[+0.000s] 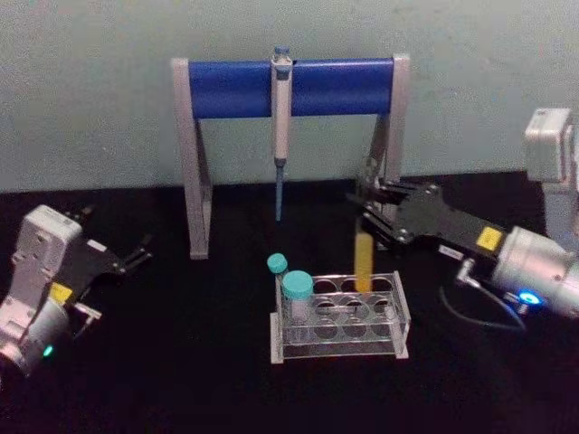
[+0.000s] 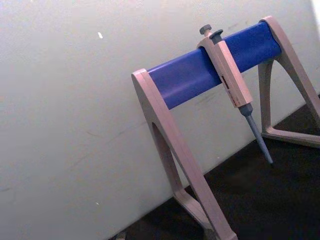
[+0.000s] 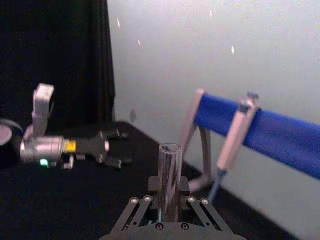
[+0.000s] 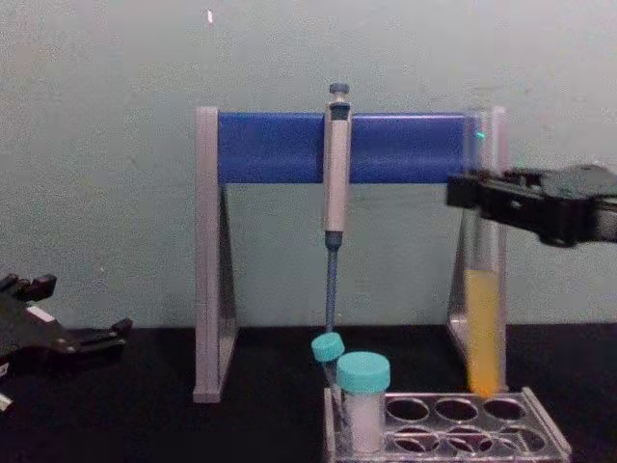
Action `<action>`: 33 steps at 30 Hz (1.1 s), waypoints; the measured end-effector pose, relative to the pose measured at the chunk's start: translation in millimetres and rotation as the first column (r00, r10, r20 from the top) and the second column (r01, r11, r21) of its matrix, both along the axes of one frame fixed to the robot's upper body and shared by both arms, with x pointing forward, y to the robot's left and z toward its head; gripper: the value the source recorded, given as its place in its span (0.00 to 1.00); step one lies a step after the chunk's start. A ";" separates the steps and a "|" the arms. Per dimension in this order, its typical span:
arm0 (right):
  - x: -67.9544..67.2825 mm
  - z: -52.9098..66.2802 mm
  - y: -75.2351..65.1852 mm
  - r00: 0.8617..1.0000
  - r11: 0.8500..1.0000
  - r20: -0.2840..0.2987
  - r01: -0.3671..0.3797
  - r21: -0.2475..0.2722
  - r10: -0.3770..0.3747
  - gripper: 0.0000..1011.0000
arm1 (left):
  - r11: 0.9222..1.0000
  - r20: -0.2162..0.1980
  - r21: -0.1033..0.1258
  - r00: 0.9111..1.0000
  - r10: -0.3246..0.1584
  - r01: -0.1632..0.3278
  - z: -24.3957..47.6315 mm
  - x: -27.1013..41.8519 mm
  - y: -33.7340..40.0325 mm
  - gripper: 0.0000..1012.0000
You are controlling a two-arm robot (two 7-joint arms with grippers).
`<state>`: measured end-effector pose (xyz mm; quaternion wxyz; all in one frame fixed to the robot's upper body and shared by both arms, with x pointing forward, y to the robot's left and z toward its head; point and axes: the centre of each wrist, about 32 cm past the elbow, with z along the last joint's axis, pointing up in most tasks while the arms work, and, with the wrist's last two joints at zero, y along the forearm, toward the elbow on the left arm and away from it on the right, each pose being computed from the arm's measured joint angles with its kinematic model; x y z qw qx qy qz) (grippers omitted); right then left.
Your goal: Pick up the test tube from the test tube rack, shake it, then place it back into the test tube rack.
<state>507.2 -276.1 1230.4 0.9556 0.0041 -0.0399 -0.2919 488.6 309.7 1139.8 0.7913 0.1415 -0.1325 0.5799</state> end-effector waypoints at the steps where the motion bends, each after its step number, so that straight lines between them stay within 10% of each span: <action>1: -4.2 2.4 -4.3 1.000 1.000 -0.012 0.009 -0.020 -0.009 0.23 | 1.000 0.000 0.000 1.000 0.000 0.000 0.0 0.0 0.0 0.99; 16: -19.7 11.4 -20.7 0.960 0.950 0.083 0.278 -0.140 -0.269 0.23 | 1.000 0.000 0.000 1.000 0.000 0.000 0.0 0.0 0.0 0.99; 23: -1.7 0.2 -6.4 0.944 0.946 0.104 0.319 -0.056 -0.312 0.23 | 1.000 0.000 0.000 1.000 0.000 0.000 0.0 0.0 0.0 0.99; 33: 21.1 -6.1 10.7 0.970 0.972 0.074 0.231 0.040 -0.233 0.23 | 1.000 0.000 0.000 1.000 0.000 0.000 0.0 0.0 0.0 0.99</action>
